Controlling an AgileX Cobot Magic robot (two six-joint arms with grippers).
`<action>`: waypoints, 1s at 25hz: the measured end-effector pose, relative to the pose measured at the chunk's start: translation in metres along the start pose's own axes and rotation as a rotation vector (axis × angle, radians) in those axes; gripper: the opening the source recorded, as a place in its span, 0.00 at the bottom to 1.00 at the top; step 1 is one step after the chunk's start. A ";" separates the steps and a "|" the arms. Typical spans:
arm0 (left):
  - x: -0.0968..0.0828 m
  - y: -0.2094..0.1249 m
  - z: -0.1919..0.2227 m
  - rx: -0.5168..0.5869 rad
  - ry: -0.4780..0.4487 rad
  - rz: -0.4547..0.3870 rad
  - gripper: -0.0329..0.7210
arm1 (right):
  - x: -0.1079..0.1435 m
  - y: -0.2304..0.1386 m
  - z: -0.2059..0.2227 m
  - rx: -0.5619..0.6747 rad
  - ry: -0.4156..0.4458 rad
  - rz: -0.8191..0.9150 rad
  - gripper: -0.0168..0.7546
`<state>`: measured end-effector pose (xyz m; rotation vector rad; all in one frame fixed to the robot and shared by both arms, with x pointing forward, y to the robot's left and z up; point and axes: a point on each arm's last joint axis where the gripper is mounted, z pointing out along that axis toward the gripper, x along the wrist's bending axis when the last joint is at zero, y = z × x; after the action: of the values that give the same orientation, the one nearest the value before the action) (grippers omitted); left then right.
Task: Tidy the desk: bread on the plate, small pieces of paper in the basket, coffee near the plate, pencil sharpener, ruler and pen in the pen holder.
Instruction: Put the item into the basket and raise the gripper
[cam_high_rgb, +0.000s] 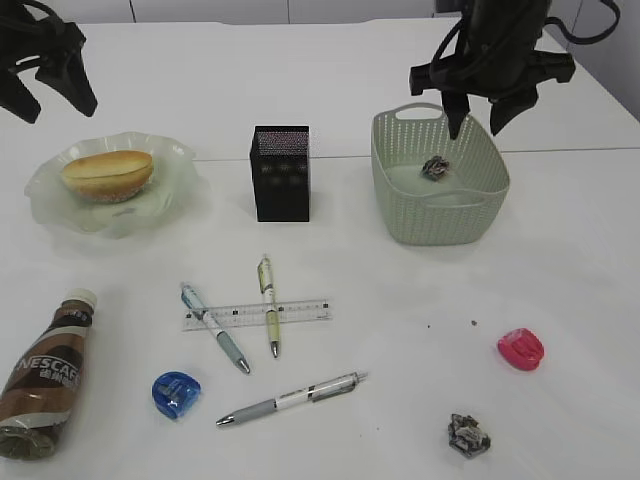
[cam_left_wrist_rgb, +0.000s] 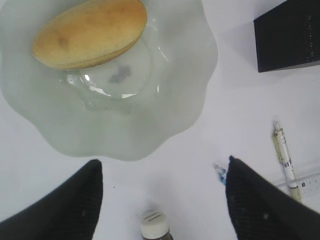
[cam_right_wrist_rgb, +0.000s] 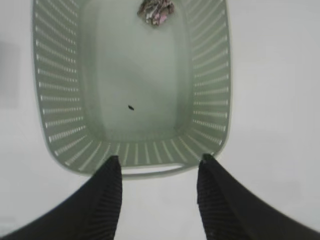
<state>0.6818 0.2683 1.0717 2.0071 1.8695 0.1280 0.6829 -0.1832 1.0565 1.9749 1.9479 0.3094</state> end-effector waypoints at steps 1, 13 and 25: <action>0.000 0.000 0.000 0.000 0.000 0.000 0.79 | 0.001 -0.001 0.000 0.017 0.006 -0.004 0.49; -0.006 -0.001 -0.017 -0.036 -0.024 -0.010 0.79 | 0.017 -0.013 -0.009 0.099 0.201 -0.031 0.48; -0.028 -0.024 -0.115 -0.225 -0.037 0.009 0.79 | 0.041 -0.108 -0.070 0.195 0.228 -0.151 0.48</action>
<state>0.6187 0.2674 1.1746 1.8525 1.7395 0.2883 0.5574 -0.1364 1.0749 1.9669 2.3374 0.3291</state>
